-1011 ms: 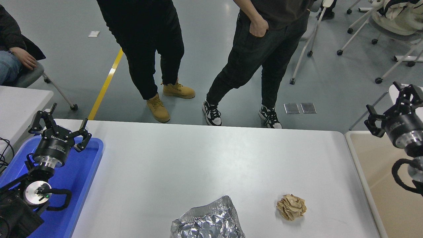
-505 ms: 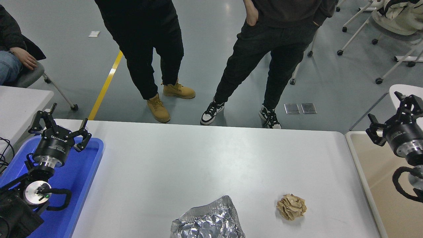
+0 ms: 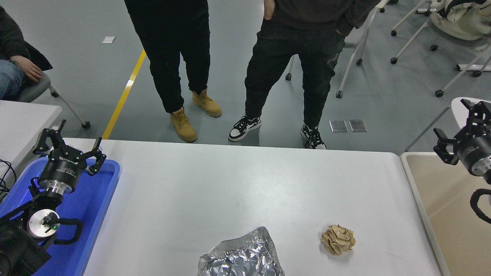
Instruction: Clean the table surface
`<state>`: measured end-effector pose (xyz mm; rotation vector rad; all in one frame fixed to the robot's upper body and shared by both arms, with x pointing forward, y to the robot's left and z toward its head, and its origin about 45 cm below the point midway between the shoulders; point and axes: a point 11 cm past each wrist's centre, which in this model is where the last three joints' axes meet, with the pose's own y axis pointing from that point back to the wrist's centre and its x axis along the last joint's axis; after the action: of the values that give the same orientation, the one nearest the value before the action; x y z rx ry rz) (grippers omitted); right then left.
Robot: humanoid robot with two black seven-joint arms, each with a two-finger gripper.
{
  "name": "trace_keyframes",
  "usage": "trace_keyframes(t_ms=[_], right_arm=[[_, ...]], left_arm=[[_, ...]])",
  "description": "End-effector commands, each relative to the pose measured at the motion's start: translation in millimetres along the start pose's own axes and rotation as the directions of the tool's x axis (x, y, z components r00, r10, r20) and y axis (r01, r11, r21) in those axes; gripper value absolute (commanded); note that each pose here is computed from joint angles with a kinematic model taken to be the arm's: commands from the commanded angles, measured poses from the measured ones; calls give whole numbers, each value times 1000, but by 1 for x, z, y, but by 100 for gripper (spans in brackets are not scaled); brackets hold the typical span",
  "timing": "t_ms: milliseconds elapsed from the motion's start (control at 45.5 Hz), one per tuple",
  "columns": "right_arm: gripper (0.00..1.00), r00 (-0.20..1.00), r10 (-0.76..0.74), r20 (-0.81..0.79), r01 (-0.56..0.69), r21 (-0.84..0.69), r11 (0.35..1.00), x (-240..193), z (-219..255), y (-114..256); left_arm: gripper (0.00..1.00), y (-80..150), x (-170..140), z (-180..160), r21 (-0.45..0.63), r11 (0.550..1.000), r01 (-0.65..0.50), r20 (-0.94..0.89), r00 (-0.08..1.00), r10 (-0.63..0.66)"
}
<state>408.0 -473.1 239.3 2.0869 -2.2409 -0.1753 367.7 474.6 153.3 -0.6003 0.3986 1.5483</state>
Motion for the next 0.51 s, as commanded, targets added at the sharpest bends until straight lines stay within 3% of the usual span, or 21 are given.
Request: trace_keyframes(t_ms=[0,220,484], right_arm=[[99,932,-149,-330,134,-67,989,-24,-34,-18],[99,639,-348,-686,294,-200,934,-60,-48,-28],[99,297,-512,-806,385,-390,837,-96,-46,-30]], left_arm=[[100,0,0,0,0,1000,0,0,1000,0],[100,0,0,0,0,1000,0,0,1000,0],[100,0,0,0,0,1000,0,0,1000,0]])
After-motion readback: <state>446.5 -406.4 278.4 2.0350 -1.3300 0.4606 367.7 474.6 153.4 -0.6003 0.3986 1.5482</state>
